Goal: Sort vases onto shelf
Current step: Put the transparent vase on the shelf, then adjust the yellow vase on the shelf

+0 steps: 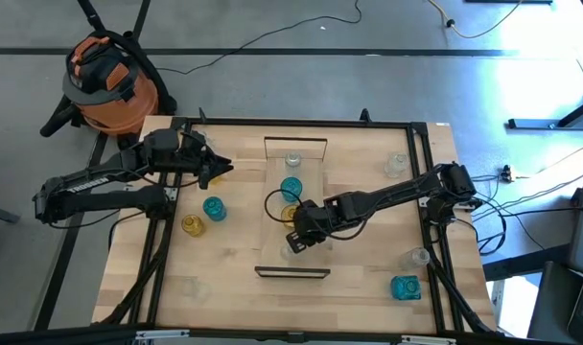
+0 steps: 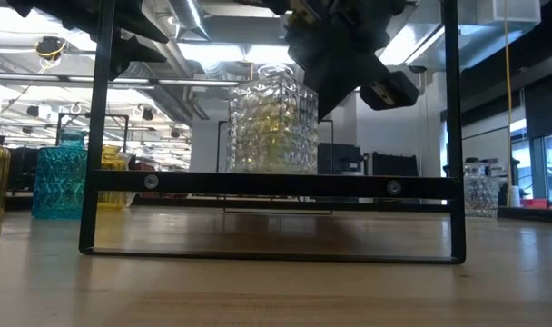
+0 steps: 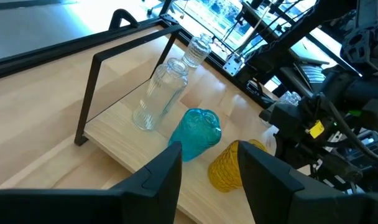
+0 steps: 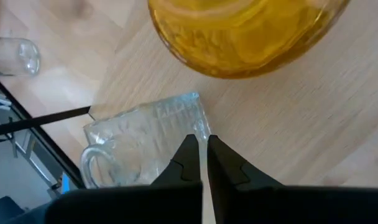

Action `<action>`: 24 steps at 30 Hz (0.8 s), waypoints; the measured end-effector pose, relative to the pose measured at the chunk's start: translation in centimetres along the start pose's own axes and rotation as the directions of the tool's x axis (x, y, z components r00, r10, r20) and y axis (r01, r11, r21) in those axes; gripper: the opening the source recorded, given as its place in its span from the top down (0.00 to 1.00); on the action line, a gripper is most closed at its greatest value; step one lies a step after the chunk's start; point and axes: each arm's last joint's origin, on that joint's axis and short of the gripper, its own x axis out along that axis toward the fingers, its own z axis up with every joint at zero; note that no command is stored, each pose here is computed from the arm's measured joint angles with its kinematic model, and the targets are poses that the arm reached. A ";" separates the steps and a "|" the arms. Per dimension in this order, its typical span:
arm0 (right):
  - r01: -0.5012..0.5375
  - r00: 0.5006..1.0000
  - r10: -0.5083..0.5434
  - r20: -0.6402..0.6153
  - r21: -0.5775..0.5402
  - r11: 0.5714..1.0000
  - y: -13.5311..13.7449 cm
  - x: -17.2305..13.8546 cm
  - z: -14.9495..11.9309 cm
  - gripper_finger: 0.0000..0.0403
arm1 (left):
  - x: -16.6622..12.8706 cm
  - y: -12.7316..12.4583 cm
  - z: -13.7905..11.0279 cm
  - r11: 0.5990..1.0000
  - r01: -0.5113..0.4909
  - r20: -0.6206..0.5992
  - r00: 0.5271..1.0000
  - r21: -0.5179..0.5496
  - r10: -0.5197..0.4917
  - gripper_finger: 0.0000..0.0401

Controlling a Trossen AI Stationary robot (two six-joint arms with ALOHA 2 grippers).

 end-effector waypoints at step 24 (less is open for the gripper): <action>0.380 0.895 -0.358 0.265 -0.036 0.924 -3.0 -12.1 -1.8 1.00 | 0.3 -0.8 -0.6 0.977 0.069 -0.072 0.994 -0.200 -0.085 0.63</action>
